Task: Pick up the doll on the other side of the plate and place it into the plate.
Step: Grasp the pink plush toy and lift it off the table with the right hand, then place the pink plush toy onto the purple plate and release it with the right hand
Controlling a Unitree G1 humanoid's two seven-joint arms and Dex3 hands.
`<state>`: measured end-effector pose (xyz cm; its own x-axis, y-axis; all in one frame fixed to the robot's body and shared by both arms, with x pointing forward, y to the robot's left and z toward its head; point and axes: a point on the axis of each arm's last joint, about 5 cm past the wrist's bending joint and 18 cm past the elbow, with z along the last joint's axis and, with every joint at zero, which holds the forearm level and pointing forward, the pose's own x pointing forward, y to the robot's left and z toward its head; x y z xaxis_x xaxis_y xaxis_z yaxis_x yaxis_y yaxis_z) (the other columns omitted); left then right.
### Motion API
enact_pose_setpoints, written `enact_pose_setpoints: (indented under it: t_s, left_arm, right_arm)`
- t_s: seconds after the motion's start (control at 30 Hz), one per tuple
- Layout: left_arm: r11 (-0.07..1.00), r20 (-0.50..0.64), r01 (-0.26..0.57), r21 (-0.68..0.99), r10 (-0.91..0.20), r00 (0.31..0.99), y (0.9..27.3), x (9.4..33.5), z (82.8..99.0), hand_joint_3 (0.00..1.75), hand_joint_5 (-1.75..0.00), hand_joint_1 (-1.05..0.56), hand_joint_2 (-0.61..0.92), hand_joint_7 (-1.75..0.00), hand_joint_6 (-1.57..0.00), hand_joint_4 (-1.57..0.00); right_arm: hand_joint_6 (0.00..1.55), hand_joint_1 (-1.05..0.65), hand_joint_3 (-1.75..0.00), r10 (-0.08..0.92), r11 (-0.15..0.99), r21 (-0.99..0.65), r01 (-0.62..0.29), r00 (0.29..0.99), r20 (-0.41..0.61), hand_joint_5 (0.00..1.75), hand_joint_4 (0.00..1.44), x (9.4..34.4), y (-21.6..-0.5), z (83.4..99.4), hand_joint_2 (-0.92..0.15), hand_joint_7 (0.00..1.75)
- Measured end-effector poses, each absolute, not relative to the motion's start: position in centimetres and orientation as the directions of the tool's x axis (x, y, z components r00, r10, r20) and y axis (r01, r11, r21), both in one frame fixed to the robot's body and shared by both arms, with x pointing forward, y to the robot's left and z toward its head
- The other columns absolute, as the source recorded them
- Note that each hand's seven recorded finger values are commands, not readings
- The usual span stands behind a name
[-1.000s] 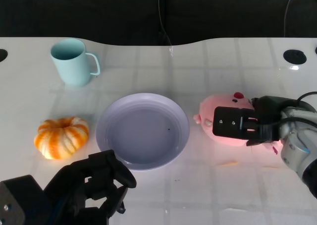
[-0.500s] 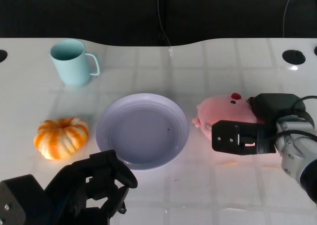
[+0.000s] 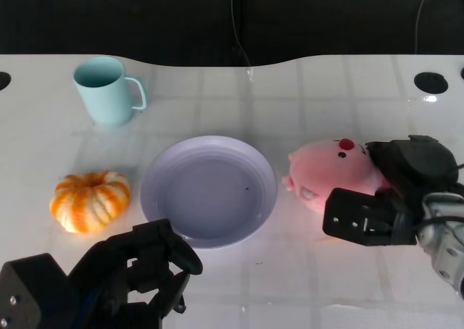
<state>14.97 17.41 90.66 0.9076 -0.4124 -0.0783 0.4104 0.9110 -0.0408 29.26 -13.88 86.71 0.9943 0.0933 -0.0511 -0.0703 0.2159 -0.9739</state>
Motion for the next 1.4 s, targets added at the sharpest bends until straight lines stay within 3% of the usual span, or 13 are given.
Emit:
enact_pose_setpoints:
  t_s: [0.07,0.23,0.3,0.33,0.47,0.7,0.87,1.0,1.13,1.4]
  left_arm:
    - [0.911,-0.079,0.411,-0.041,-0.413,0.907,17.4,15.0,90.7,1.04,-1.75,-0.32,0.58,-1.35,-0.71,-0.62]
    - [0.91,-0.079,0.412,-0.043,-0.414,0.907,17.3,15.0,90.6,1.05,-1.75,-0.31,0.58,-1.35,-0.7,-0.63]
    - [0.91,-0.08,0.413,-0.044,-0.415,0.906,17.3,15.1,90.6,1.06,-1.75,-0.31,0.58,-1.35,-0.71,-0.62]
    - [0.91,-0.081,0.413,-0.044,-0.415,0.906,17.3,15.1,90.6,1.06,-1.75,-0.31,0.58,-1.35,-0.71,-0.62]
    - [0.91,-0.087,0.413,-0.048,-0.415,0.905,17.3,15.1,90.4,1.05,-1.75,-0.33,0.58,-1.34,-0.7,-0.63]
    - [0.911,-0.088,0.41,-0.048,-0.412,0.907,17.4,15.1,90.4,1.05,-1.75,-0.33,0.59,-1.36,-0.7,-0.64]
    - [0.91,-0.088,0.412,-0.049,-0.414,0.906,17.3,15.1,90.3,1.04,-1.75,-0.32,0.6,-1.37,-0.69,-0.63]
    - [0.908,-0.087,0.415,-0.048,-0.418,0.904,17.1,15.1,90.3,1.05,-1.75,-0.32,0.59,-1.38,-0.69,-0.62]
    - [0.913,-0.085,0.404,-0.052,-0.407,0.909,16.9,15.1,90.3,1.05,-1.75,-0.33,0.57,-1.37,-0.7,-0.62]
    - [0.912,-0.088,0.408,-0.043,-0.41,0.908,16.6,15.0,90.3,1.06,-1.75,-0.34,0.56,-1.37,-0.72,-0.65]
  right_arm:
    - [0.88,-0.22,-0.04,0.087,0.244,-0.969,-0.033,0.996,-0.012,1.74,0.83,29.0,-13.9,86.5,-0.9,1.12]
    - [0.79,-0.18,-0.12,0.063,0.356,-0.932,0.067,0.993,0.095,1.75,0.88,28.7,-14.0,86.7,-0.91,1.52]
    - [0.72,-0.18,-0.71,0.054,0.4,-0.91,0.107,0.989,0.14,1.75,0.89,28.9,-13.9,87.3,-0.64,1.7]
    - [0.73,-0.17,-0.88,0.047,0.419,-0.899,0.126,0.986,0.16,1.75,0.91,29.0,-13.9,87.6,-0.55,1.72]
    - [0.79,-0.12,-1.19,0.02,0.465,-0.866,0.185,0.975,0.22,1.75,0.93,29.3,-13.9,88.4,-0.37,1.7]
    - [0.78,-0.16,-1.24,0.021,0.49,-0.849,0.198,0.971,0.239,1.75,0.94,29.5,-13.9,88.8,-0.34,1.71]
    - [0.84,-0.14,-1.37,0.075,0.518,-0.842,0.153,0.972,0.223,1.75,0.97,30.1,-13.2,90.3,-0.27,1.67]
    - [0.86,-0.22,-1.32,0.142,0.545,-0.833,0.089,0.97,0.196,1.75,0.94,31.0,-11.3,92.4,-0.3,1.56]
    - [0.87,-0.2,-1.3,0.219,0.566,-0.823,0.046,0.954,0.204,1.75,0.95,31.2,-9.0,93.9,-0.3,1.53]
    - [0.85,-0.21,-1.24,0.33,0.557,-0.83,-0.041,0.928,0.175,1.75,0.95,30.8,-5.2,94.1,-0.31,1.53]
